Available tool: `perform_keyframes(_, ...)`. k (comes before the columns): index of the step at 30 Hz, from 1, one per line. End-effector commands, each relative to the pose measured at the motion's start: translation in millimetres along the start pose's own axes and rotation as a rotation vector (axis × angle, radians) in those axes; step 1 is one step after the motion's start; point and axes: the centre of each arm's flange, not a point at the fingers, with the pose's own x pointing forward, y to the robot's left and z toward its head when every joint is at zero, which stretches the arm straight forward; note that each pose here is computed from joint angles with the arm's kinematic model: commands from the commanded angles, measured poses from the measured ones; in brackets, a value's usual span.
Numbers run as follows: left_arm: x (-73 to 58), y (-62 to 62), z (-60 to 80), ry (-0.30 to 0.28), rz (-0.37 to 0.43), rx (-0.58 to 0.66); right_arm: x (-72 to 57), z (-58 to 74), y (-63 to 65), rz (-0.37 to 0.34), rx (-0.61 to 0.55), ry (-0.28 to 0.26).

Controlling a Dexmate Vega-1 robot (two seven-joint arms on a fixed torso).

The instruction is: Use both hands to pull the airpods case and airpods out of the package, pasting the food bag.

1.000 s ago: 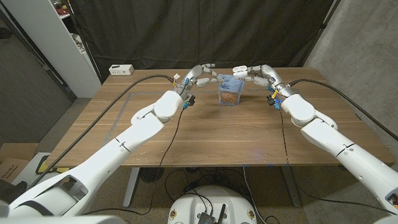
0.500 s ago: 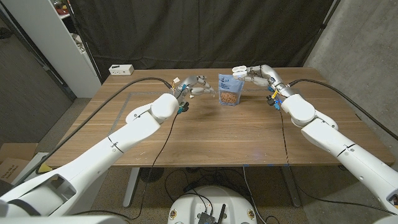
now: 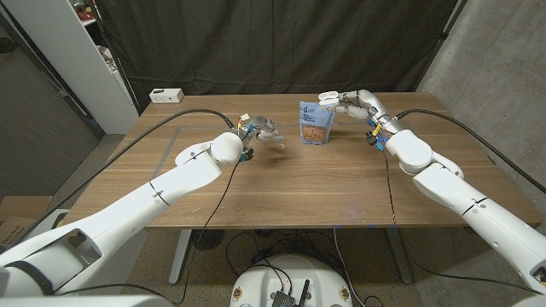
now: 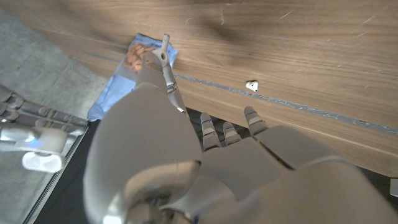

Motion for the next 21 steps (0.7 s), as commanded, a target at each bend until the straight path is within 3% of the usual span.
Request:
perform_keyframes(1,14.3,-15.8,-9.0,0.079,-0.028,0.128,-1.6,-3.1,-3.3,-0.014,-0.001,0.013)
perform_keyframes(21,36.1,-37.8,-8.5,0.18,-0.107,0.313,4.7,-8.4,-5.7,-0.008,0.003,0.031)
